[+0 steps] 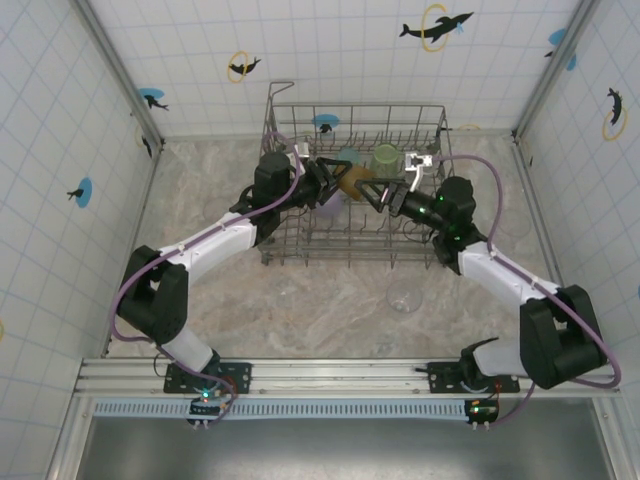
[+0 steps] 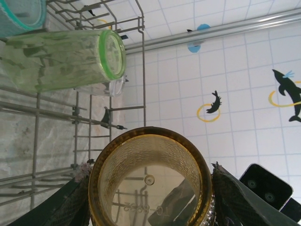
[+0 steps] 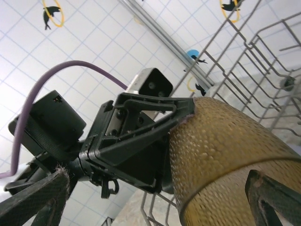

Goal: Load the cups into the dish rack

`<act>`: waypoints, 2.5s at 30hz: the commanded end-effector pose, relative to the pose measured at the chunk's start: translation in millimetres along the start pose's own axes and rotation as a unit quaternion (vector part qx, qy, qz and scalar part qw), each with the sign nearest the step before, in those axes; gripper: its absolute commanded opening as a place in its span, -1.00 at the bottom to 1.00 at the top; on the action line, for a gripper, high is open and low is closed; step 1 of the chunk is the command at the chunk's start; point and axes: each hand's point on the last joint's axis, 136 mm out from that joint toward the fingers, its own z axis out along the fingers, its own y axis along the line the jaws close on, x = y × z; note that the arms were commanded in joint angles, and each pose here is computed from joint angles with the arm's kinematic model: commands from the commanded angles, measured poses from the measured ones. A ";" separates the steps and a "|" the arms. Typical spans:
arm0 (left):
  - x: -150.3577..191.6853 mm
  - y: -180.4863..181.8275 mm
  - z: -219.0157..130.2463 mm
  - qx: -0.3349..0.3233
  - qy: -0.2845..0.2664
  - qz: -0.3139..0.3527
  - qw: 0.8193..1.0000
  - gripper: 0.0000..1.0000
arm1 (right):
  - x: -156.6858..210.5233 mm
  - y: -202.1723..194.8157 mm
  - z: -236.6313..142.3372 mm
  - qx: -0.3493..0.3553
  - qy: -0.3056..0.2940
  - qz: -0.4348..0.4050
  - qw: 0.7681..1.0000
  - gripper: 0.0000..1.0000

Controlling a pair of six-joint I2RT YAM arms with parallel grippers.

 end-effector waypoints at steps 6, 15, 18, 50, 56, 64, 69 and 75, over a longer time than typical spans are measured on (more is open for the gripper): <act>-14.2 -14.0 0.5 -0.014 -0.026 0.078 0.997 -1.00 | 3.6 -24.2 -37.7 0.080 -0.017 -0.001 0.997 1.00; -31.3 -8.5 -7.9 -0.082 -0.076 0.182 0.977 -1.00 | 7.7 -40.8 -72.5 0.169 -0.022 -0.023 0.985 1.00; -32.6 -8.5 -9.8 -0.101 -0.099 0.220 0.965 -1.00 | 5.7 -42.3 -84.4 0.191 -0.031 -0.036 0.980 1.00; -13.2 5.0 85.1 -0.192 -0.101 0.423 0.880 -1.00 | -8.9 -30.0 -143.3 0.282 -0.058 -0.116 0.951 1.00; -14.1 26.8 91.5 -0.228 -0.105 0.438 0.863 -1.00 | -11.3 -30.0 -147.3 0.285 -0.062 -0.118 0.949 1.00; -14.1 39.0 95.4 -0.242 -0.106 0.440 0.858 -1.00 | -10.9 -34.1 -148.4 0.287 -0.063 -0.114 0.949 1.00; -14.0 44.0 99.4 -0.243 -0.106 0.441 0.857 -1.00 | -12.5 -34.1 -148.2 0.286 -0.065 -0.114 0.949 1.00; -11.2 49.0 105.5 -0.241 -0.100 0.439 0.860 -1.00 | -12.5 -36.8 -148.8 0.290 -0.065 -0.110 0.948 1.00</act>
